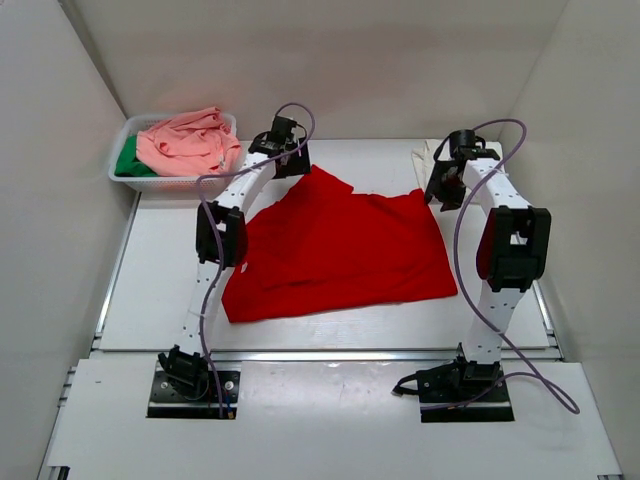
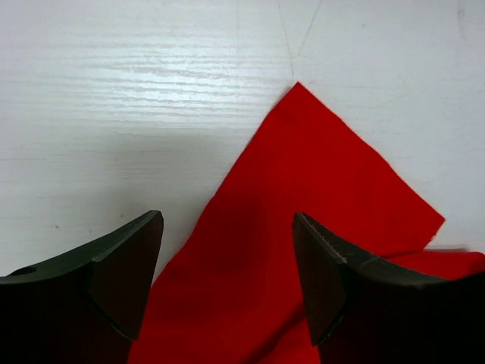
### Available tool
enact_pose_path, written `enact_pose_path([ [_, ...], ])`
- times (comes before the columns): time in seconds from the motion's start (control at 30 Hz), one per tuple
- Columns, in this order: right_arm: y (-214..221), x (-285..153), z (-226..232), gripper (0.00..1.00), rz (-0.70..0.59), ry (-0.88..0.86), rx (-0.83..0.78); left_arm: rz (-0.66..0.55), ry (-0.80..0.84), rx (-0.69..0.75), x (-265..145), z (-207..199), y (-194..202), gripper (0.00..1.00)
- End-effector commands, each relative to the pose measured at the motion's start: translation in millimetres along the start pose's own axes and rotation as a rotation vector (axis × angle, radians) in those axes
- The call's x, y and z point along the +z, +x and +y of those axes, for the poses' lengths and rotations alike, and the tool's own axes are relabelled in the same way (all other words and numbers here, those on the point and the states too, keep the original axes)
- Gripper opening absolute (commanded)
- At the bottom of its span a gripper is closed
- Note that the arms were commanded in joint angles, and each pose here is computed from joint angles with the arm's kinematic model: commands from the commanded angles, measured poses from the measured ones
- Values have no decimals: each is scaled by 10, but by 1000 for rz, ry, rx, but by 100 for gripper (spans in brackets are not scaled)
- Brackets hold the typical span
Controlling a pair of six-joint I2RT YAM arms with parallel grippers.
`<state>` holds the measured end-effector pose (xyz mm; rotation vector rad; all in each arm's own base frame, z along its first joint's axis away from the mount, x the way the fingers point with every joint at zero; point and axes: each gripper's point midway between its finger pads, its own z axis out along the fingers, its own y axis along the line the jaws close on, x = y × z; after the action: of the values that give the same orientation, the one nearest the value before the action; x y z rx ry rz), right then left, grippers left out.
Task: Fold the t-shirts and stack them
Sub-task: Grap the side of the flattened tshirt furthest away from the robot with both arms
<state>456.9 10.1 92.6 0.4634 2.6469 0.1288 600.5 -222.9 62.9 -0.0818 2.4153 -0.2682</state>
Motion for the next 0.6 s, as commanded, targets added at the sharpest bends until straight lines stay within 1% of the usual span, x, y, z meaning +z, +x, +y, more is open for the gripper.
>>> enact_pose_path([
  [0.0, -219, 82, -1, 45, -50, -20, 2, 17, 46, 34, 42, -179, 105, 82],
  [0.1, -232, 79, 6, 45, -60, -32, 3, 49, 68, 43, 153, -262, 243, 86],
  [0.17, -191, 117, -70, 45, -47, -27, 18, 76, 111, 39, 171, -330, 315, 85],
  [0.2, -195, 127, -78, 45, -47, -29, 22, 98, 117, 46, 200, -344, 402, 83],
  [0.27, -190, 139, -101, 45, -49, -27, 28, 125, 135, 58, 225, -372, 505, 73],
  [0.3, -185, 137, -114, 45, -47, -32, 30, 136, 128, 64, 248, -344, 551, 62],
  [0.33, -179, 148, -110, 45, -46, -33, 32, 146, 130, 66, 235, -381, 590, 46],
  [0.43, -159, 213, -172, 45, -41, -19, 31, 149, 140, 69, 253, -411, 610, 13],
  [0.5, -230, 222, -183, 45, -65, -8, 39, 151, 153, 37, 272, -395, 591, 1],
  [0.57, -288, 268, -200, 44, -81, 3, 44, 133, 156, 6, 241, -358, 487, 0],
])
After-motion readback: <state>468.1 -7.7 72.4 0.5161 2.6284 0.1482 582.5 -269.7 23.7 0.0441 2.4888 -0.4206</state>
